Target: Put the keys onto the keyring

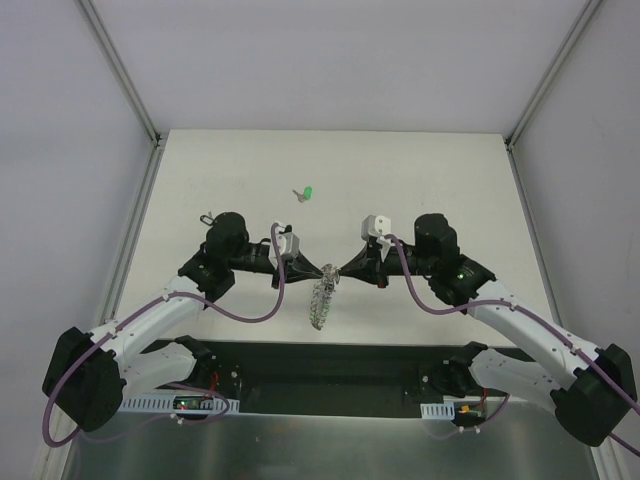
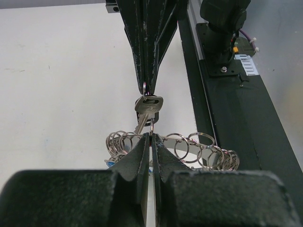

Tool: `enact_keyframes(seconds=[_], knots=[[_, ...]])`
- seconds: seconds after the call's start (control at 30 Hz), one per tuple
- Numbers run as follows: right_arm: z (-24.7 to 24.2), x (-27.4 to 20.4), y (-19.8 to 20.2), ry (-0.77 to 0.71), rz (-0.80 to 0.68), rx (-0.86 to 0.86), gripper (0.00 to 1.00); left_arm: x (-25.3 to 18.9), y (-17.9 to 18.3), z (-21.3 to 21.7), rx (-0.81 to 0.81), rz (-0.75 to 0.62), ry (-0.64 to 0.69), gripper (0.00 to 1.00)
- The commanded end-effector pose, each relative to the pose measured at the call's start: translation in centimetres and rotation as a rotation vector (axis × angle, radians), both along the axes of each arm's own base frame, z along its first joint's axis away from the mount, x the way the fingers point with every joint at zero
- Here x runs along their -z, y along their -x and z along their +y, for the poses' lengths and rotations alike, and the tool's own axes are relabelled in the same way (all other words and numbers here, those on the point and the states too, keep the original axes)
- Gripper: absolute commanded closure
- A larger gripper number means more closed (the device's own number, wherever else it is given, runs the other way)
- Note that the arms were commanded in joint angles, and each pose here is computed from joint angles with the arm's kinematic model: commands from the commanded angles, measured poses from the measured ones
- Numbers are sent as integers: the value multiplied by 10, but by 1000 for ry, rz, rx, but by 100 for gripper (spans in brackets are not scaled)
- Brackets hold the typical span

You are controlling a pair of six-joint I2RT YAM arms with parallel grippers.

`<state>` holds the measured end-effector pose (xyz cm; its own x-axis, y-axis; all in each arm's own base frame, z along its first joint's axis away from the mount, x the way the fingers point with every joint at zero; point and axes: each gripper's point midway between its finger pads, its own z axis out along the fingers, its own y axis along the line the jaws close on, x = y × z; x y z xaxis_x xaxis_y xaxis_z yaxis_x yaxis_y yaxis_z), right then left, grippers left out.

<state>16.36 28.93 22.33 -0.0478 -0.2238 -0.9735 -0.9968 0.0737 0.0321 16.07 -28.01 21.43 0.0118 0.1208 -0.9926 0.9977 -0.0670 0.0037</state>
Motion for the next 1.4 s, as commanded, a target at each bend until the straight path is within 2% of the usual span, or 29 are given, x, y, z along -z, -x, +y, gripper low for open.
enact_keyframes(seconds=[0.0,0.7,1.37], knots=[[3,-31,0,-97,-83,7,99,-32,4,-6,52,-85,114,100],[7,-32,9,-113,-80,-49,99,-35,-3,-5,-9,-82,143,100],[9,-27,3,-84,-88,-13,99,-43,4,-5,26,-72,164,100]])
